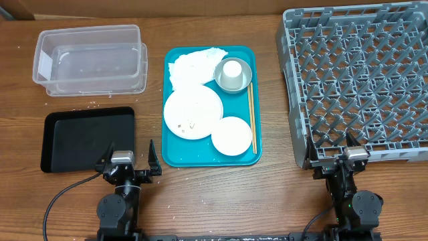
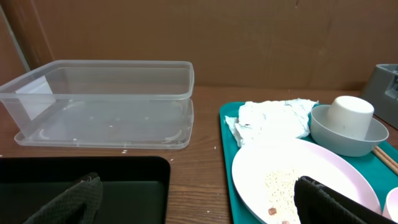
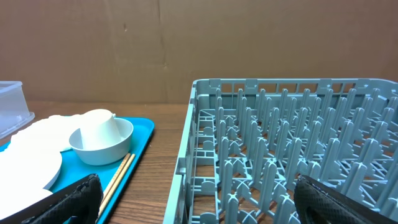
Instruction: Sort waste into correct bins and load items into the dishwasher
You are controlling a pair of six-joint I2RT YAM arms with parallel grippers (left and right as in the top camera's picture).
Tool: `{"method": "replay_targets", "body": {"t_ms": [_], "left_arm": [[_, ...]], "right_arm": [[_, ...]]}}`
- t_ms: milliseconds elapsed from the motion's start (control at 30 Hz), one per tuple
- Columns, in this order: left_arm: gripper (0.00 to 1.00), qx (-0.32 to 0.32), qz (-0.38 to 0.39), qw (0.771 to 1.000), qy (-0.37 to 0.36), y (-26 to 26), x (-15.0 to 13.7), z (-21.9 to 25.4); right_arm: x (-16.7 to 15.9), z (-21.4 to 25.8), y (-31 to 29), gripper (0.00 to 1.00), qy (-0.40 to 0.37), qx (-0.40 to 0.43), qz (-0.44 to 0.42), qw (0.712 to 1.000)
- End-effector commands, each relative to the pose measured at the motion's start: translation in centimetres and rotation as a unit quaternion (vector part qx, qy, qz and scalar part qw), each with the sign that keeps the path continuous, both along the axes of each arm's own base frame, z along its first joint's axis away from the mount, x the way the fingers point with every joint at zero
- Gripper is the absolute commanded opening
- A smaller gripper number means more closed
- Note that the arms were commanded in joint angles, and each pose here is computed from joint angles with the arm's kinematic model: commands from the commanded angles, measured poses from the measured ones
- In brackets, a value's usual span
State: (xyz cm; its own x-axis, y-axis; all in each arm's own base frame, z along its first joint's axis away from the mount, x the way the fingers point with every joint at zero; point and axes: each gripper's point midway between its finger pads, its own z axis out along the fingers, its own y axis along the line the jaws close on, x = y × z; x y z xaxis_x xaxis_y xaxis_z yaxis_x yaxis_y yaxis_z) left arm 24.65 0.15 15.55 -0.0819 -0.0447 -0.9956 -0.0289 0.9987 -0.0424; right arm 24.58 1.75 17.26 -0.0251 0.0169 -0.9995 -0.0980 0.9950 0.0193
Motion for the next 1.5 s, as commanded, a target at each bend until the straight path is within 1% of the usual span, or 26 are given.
{"method": "replay_targets", "body": {"t_ms": [0, 1233, 1300, 1367, 1400, 1433, 1467], "left_arm": [[1.00, 0.011, -0.002, 1.000, -0.005, 0.0, 0.0, 0.2], [1.00, 0.011, -0.002, 1.000, -0.005, 0.0, 0.0, 0.2], [1.00, 0.009, -0.003, 1.000, -0.023, 0.0, 0.0, 1.0], [1.00, -0.044, -0.050, 0.996, -0.056, -1.7, 0.0, 2.7], [1.00, -0.091, -0.101, 0.989, -0.059, -3.5, -0.3, 3.2], [1.00, -0.148, -0.168, 0.973, -0.046, -5.8, -0.9, 3.3], [1.00, -0.184, -0.202, 0.961, -0.041, -7.0, -1.3, 3.6]], "right_arm": [[0.0, -0.1, -0.2, 1.00, -0.003, 0.000, -0.005, 1.000], [0.0, -0.1, -0.2, 1.00, -0.003, 0.000, -0.005, 1.000], [0.0, -0.1, -0.2, 1.00, -0.003, 0.000, -0.005, 1.000], [0.0, -0.1, -0.2, 1.00, -0.003, 0.000, -0.005, 1.000], [0.0, -0.1, -0.2, 1.00, -0.003, 0.000, -0.005, 1.000], [0.0, -0.1, -0.2, 1.00, -0.003, 0.000, -0.005, 1.000], [0.0, -0.1, -0.2, 1.00, -0.003, 0.000, -0.005, 1.000]]}}
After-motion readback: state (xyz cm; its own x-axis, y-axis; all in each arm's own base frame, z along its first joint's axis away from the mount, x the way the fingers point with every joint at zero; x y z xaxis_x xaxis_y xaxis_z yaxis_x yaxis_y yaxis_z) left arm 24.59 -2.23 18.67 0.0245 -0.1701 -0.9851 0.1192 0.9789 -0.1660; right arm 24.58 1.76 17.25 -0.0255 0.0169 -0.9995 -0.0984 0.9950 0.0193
